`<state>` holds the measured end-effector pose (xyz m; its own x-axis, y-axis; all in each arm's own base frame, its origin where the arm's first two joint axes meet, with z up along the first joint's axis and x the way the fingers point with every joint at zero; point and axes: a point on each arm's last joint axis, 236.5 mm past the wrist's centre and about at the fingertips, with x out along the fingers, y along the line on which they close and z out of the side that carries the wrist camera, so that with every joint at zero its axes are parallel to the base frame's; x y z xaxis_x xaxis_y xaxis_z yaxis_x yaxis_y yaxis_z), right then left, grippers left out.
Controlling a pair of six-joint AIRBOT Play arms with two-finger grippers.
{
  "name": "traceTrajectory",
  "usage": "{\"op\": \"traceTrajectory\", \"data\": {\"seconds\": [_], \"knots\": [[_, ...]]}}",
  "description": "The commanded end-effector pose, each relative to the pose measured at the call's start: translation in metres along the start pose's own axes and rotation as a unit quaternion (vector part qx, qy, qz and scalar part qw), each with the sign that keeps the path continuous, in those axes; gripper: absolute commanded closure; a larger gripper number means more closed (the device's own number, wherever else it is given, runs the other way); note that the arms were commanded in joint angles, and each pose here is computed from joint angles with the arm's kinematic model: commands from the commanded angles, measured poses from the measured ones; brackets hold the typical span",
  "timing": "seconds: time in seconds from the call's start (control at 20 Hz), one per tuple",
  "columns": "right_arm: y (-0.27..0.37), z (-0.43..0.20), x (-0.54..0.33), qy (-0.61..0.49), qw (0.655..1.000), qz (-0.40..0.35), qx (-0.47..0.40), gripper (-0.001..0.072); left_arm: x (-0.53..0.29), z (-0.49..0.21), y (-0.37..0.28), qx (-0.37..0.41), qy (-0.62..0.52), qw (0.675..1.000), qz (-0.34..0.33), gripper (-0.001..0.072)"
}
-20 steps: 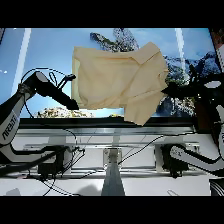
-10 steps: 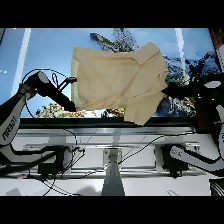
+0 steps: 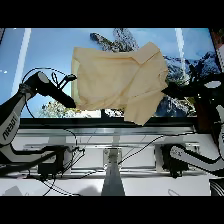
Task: Fold the clothes and pants, and hang the long-sleeved shirts on hangers.
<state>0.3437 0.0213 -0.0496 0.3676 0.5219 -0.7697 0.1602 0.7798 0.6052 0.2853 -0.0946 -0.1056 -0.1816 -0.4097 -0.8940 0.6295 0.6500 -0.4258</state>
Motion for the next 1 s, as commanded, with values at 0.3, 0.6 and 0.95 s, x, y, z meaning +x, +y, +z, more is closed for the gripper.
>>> {"op": "traceTrajectory", "data": {"seconds": [0.3,0.6,0.95], "knots": [[0.052,0.087,-0.074,-0.094,0.988,-0.016,-0.119,0.0699,-0.162,0.110,-0.033,0.048,-0.244,0.968,-0.026,0.0696],[0.148,0.154,-0.236,-0.300,0.909,-0.094,-0.275,0.0700,-0.395,0.126,-0.116,0.110,-0.574,0.806,-0.095,0.0696],[0.299,0.095,-0.443,-0.557,0.733,-0.098,-0.379,0.0699,-0.576,0.034,-0.231,0.224,-0.787,0.545,-0.182,0.0696]]}}
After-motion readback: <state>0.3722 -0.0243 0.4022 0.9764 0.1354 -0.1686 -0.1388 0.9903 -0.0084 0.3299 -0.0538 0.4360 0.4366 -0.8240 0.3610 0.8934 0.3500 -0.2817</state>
